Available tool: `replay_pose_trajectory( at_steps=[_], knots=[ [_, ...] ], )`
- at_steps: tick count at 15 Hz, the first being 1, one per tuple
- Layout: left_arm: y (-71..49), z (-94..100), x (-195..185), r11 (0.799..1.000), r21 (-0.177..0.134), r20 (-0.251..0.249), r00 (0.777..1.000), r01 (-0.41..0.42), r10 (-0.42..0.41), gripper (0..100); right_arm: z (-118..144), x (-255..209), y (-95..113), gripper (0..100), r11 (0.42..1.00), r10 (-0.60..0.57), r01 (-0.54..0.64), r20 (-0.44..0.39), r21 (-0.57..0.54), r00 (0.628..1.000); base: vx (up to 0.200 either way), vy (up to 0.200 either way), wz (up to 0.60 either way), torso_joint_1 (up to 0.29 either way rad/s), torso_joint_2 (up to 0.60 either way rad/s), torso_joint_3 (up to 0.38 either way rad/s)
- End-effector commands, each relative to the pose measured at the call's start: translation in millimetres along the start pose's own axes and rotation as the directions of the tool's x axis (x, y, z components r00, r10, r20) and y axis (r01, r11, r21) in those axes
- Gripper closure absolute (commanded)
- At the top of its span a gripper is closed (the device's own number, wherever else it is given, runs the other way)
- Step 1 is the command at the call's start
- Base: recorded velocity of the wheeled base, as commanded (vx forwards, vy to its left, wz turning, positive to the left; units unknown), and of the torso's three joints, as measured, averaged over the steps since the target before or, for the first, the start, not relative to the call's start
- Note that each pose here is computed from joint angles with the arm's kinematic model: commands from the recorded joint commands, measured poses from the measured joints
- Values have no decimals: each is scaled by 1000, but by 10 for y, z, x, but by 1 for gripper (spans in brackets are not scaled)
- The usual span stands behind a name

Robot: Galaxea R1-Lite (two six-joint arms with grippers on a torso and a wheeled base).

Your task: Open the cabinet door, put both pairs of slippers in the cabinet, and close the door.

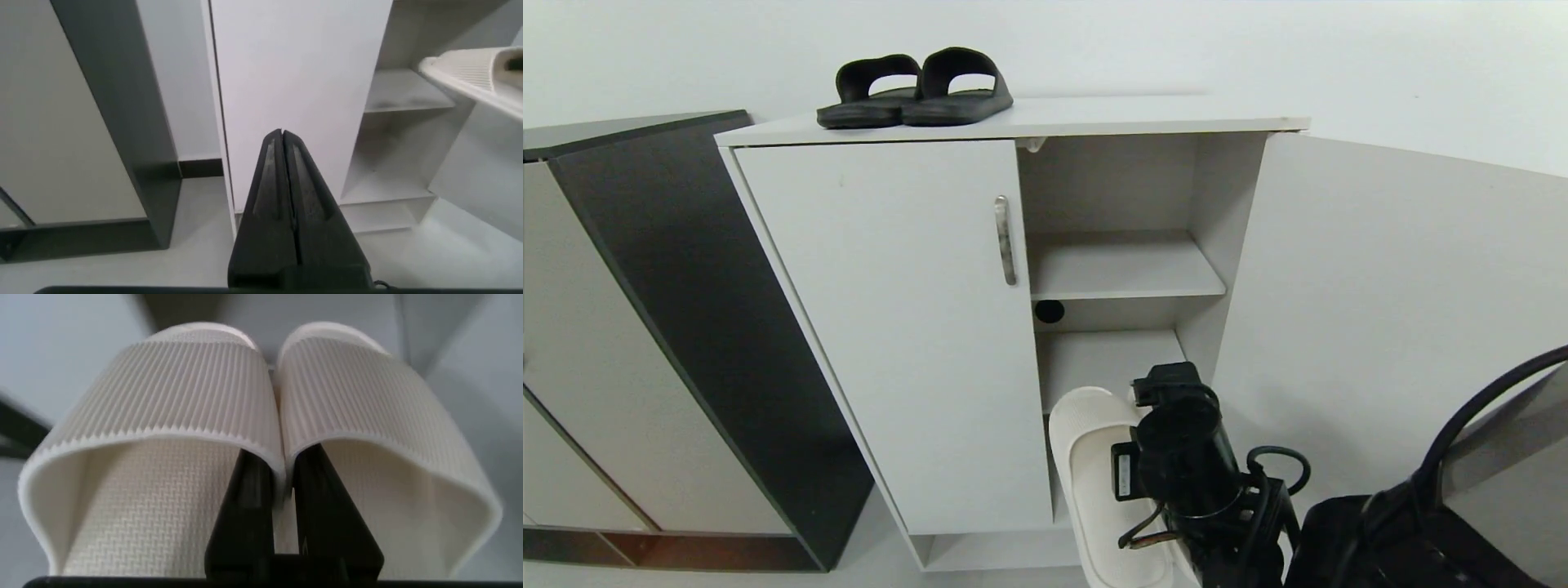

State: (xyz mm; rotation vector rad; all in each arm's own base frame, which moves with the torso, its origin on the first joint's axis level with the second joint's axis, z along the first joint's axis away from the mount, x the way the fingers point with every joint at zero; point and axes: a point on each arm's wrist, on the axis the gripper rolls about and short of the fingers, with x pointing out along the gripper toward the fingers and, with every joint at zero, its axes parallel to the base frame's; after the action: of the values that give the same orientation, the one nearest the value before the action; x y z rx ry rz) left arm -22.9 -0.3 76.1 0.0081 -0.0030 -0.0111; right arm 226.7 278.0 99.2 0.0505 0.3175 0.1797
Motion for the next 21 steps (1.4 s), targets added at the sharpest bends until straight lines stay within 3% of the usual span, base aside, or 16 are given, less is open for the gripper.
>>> replay_pose_trajectory(
  at_steps=[1, 8, 11, 16, 21],
  knots=[
    [0, 0, 0, 1000, 0, 0, 1000, 0, 0, 100, -104, 136, 66, 100, 1000, -10, 9, -18, -29, 1000, 0, 0, 0, 0, 0, 0],
    [0, 0, 1, 1000, 1, -1, 1000, 0, 0, 100, -247, 333, 118, 100, 998, -39, 37, -31, -42, 999, 0, 0, 0, 3, 3, -151],
    [0, 0, 0, 1000, 1, 0, 1000, 0, 0, 100, -157, 319, 134, 100, 996, -75, 76, 19, -42, 997, 0, 0, 0, 1, 2, -198],
    [0, 0, 1, 1000, 1, -1, 1000, 0, 0, 100, -210, 410, 162, 100, 996, -57, 68, 200, -52, 978, 0, 0, 0, 3, 2, -199],
    [0, 0, 1, 1000, 1, -1, 1000, 0, 0, 100, -242, 477, 129, 100, 993, -85, 101, 220, -61, 972, 0, 0, 0, 1, 0, -22]
  ],
)
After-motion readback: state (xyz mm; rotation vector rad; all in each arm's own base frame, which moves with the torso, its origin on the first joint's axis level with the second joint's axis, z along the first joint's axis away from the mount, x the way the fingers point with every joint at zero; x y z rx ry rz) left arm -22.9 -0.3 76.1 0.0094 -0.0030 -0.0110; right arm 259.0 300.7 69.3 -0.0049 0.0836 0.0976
